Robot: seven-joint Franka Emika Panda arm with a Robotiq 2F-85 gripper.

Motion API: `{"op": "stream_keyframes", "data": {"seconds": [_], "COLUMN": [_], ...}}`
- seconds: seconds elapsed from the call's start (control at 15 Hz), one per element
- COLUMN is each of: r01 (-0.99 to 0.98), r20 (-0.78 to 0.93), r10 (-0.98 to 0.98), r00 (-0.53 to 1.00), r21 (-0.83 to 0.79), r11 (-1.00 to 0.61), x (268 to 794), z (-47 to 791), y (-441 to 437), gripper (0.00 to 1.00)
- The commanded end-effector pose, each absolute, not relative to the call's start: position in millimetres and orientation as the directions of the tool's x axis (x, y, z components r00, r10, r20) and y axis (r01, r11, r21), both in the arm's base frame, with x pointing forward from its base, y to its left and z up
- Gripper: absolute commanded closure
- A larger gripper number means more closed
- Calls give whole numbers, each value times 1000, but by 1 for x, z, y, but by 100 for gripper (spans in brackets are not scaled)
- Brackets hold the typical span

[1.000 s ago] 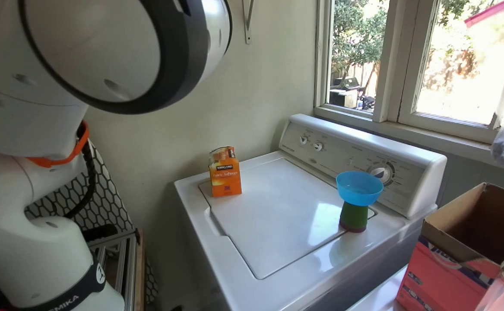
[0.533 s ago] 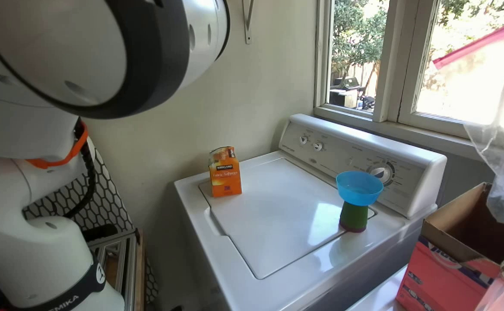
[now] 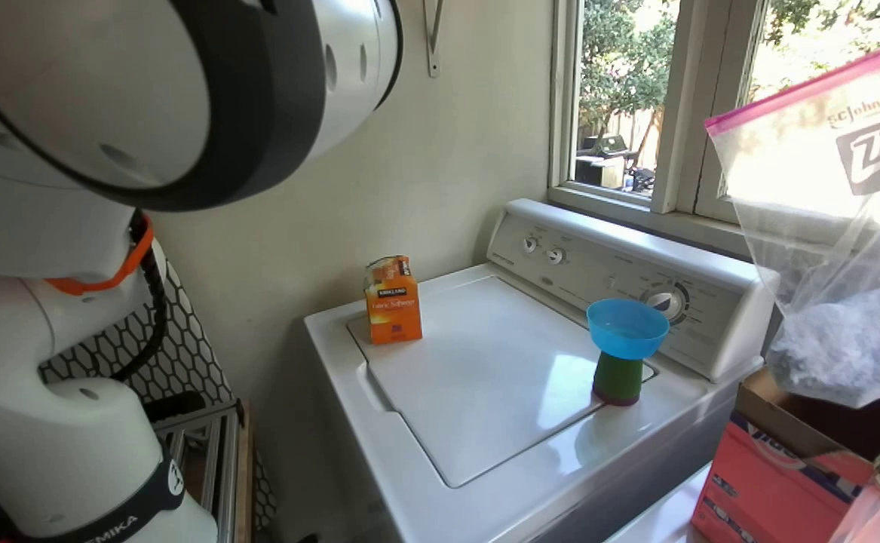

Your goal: Put the clear plastic in the orange box.

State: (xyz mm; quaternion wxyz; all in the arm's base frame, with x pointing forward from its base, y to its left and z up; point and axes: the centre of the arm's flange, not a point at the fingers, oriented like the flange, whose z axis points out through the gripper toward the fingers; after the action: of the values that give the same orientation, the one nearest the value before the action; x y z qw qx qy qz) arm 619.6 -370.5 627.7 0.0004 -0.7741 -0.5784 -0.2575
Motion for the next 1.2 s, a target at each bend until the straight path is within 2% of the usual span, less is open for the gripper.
{"op": "stream_keyframes", "data": {"seconds": [0.0,0.07,0.67,1.13], "r01": [896,896,965,986], "r20": [399,399,362,375], "r10": [895,895,931,927], "r00": [199,198,44,-1], "r21": [297,297,226,153], "r11": [-331,-331,-134,-61], "x": [620,620,630,631], "z": [627,627,604,580], "y": [-370,-370,-346,-348], "gripper": [96,99,99,99]}}
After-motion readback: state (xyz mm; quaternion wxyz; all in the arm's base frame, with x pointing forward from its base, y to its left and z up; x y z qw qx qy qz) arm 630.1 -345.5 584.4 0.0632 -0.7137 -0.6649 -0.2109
